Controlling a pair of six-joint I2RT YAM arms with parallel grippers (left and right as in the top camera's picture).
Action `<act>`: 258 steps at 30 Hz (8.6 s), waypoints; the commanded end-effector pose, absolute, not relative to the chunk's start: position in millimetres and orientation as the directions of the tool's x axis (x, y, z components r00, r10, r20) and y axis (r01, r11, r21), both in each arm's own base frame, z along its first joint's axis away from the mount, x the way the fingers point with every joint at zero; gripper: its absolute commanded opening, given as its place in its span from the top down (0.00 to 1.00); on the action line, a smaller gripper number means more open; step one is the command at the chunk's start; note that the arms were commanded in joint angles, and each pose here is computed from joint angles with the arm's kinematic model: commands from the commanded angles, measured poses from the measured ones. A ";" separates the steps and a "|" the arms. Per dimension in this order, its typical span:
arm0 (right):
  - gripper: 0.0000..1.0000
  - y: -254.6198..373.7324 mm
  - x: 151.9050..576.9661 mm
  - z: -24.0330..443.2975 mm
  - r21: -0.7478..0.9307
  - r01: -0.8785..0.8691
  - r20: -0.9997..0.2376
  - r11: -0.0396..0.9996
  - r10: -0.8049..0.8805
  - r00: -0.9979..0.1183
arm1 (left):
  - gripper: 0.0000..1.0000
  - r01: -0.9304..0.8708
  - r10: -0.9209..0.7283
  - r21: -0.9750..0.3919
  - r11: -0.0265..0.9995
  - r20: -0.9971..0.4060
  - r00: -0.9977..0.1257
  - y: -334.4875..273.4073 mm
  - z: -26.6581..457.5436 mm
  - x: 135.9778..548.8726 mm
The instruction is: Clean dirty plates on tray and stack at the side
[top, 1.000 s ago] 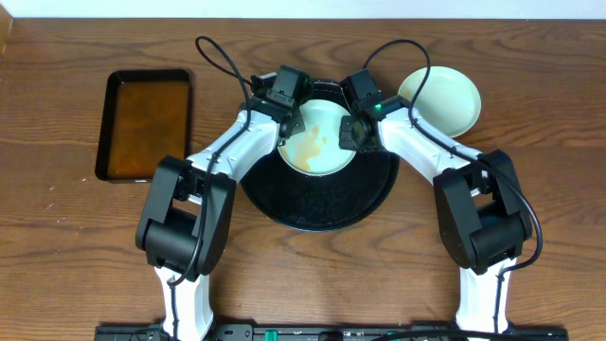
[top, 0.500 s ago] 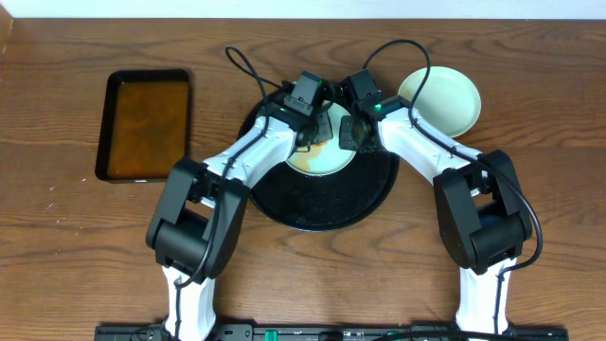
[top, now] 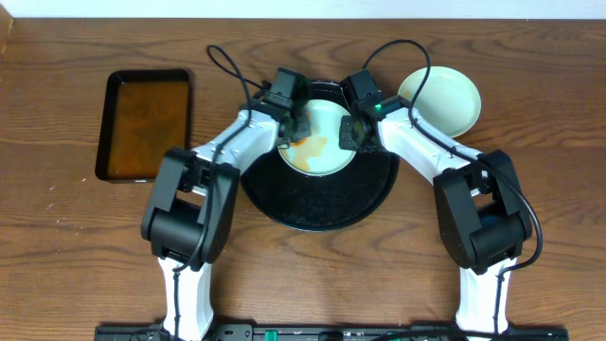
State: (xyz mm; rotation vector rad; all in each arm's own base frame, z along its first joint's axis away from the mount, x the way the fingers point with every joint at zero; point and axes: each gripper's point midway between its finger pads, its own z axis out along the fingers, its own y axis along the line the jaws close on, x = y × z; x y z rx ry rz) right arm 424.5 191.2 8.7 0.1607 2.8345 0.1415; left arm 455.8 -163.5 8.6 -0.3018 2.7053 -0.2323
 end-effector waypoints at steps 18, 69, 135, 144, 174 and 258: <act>0.99 175.1 420.0 -2.7 0.017 0.088 -0.288 0.996 0.089 -0.954 | 0.92 -0.294 -0.225 -0.010 0.956 -0.669 -0.708 -76.6 142.7 466.7; 0.99 206.0 440.0 -0.3 0.202 -0.065 -0.320 0.977 0.003 -0.948 | 0.91 -0.291 -0.201 0.061 0.955 -0.586 -0.785 -69.3 121.2 442.4; 0.85 168.8 412.8 33.7 0.161 0.067 -0.228 0.985 0.104 -0.968 | 0.90 -0.323 -0.240 0.038 0.946 -0.587 -0.773 -69.3 120.9 442.2; 0.79 163.4 408.5 25.5 0.129 0.078 -0.204 0.989 0.104 -0.973 | 0.90 -0.323 -0.241 0.037 0.946 -0.587 -0.773 -69.3 120.9 442.4; 0.67 140.3 401.1 26.5 0.021 0.204 -0.176 0.979 0.205 -0.963 | 0.90 -0.323 -0.241 0.038 0.946 -0.587 -0.773 -69.3 120.4 442.4; 0.14 75.1 388.3 51.8 0.290 0.244 -0.019 0.925 0.261 -0.965 | 0.90 -0.322 -0.238 0.047 0.945 -0.577 -0.781 -68.4 113.8 439.2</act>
